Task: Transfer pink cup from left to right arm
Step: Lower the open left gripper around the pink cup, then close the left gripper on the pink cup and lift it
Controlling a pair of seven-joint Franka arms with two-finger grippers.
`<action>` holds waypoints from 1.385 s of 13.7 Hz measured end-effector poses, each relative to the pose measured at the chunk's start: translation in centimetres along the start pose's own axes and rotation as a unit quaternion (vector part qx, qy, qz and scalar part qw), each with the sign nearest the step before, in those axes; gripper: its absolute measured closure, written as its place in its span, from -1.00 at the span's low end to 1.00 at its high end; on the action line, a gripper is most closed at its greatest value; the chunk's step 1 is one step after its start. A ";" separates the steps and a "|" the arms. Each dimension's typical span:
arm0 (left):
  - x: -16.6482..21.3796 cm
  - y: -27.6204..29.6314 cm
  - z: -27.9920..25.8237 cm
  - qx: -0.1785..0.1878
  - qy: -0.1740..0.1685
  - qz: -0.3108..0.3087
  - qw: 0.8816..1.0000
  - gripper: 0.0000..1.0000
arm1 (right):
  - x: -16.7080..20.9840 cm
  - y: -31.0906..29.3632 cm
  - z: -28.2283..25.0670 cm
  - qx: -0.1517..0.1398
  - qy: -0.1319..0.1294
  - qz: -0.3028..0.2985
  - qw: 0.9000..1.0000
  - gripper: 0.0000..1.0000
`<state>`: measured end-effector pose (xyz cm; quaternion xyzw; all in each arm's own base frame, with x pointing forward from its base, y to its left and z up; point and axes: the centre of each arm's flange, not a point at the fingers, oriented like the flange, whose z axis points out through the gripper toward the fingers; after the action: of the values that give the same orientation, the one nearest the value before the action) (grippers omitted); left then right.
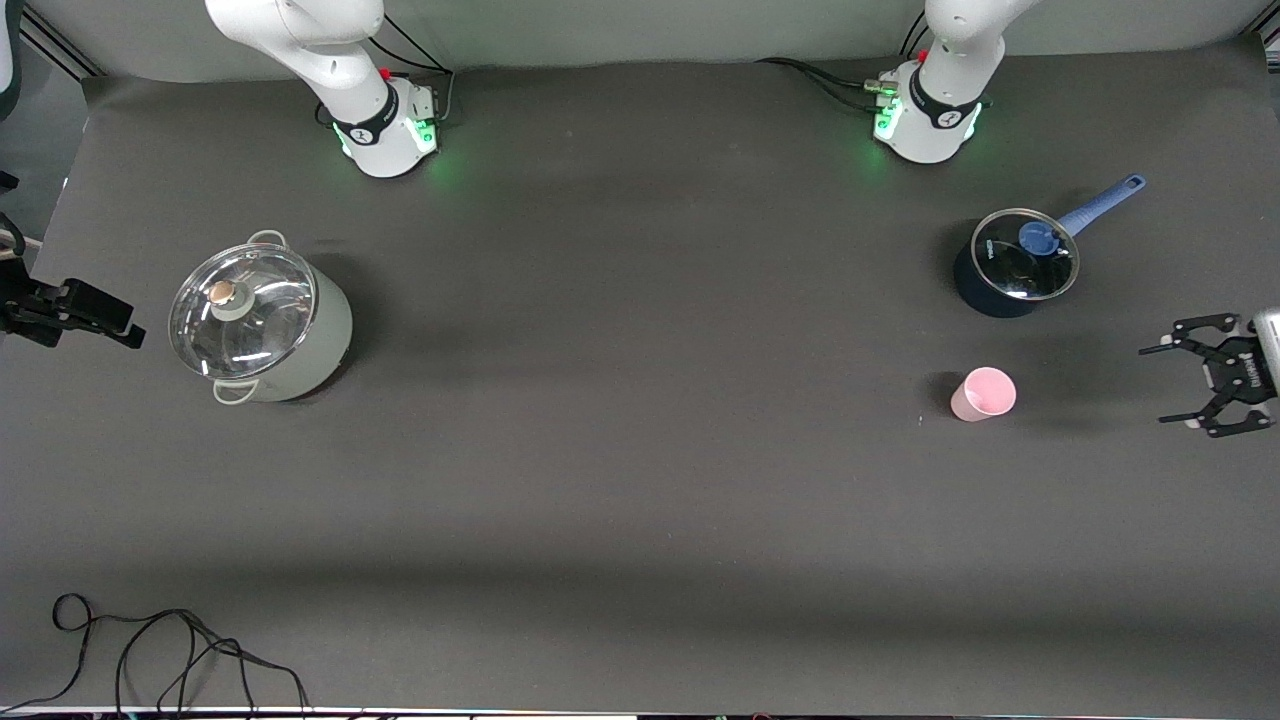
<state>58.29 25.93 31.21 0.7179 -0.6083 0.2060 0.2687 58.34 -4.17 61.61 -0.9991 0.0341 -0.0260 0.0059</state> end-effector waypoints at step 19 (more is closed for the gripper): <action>-12.4 1.6 23.9 0.007 0.352 0.097 0.931 -0.96 | 0.0 0.0 0.0 0.000 0.000 0.000 1.000 -1.00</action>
<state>53.76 20.00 5.32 0.5384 -0.5400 0.4748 0.4394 58.34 -4.14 61.61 -0.9991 0.0339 -0.0260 0.0059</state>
